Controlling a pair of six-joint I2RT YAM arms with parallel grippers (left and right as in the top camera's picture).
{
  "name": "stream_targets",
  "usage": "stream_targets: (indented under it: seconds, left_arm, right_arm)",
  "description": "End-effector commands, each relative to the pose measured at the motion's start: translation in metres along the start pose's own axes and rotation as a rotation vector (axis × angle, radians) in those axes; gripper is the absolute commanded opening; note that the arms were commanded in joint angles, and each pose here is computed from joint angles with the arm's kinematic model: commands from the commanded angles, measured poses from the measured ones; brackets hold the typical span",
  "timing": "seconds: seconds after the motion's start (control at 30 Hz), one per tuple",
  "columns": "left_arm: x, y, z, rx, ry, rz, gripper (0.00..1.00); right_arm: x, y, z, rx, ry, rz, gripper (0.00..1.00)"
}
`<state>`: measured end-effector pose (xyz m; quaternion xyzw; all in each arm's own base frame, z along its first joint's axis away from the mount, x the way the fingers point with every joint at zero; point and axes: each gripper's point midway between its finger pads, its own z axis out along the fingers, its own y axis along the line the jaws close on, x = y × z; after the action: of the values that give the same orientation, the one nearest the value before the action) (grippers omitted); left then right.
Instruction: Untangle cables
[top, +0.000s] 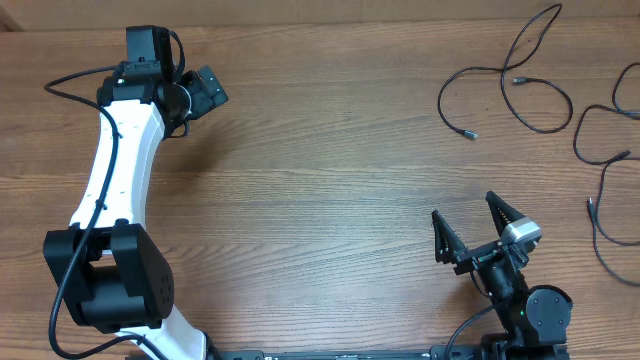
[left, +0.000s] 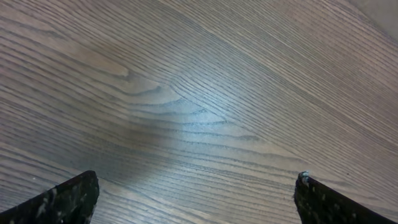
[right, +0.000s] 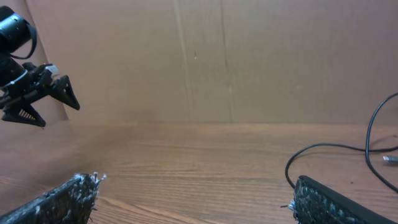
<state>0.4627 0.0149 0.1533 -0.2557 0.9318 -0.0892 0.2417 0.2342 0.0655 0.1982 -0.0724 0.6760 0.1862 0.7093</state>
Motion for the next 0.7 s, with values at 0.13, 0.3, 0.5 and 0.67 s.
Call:
stream_targets:
  seconds: [0.13, 0.3, 0.5, 0.67]
  left_arm:
    - [-0.010, -0.011, -0.018, 0.032, -0.045, 0.004, 0.99]
    - [-0.010, -0.011, -0.018, 0.032, -0.045, 0.004, 1.00]
    - [-0.010, -0.011, -0.018, 0.032, -0.045, 0.004, 1.00]
    - [-0.010, -0.011, -0.018, 0.032, -0.045, 0.004, 1.00]
  right_arm:
    - [0.005, -0.006, 0.000, 0.035, 0.001, -0.002, 1.00]
    - [0.023, -0.019, -0.001, 0.104, 0.070, 0.013, 1.00]
    - [0.022, -0.020, -0.002, 0.106, 0.074, -0.088, 1.00]
    - [0.023, -0.018, -0.001, 0.098, 0.075, -0.084, 1.00]
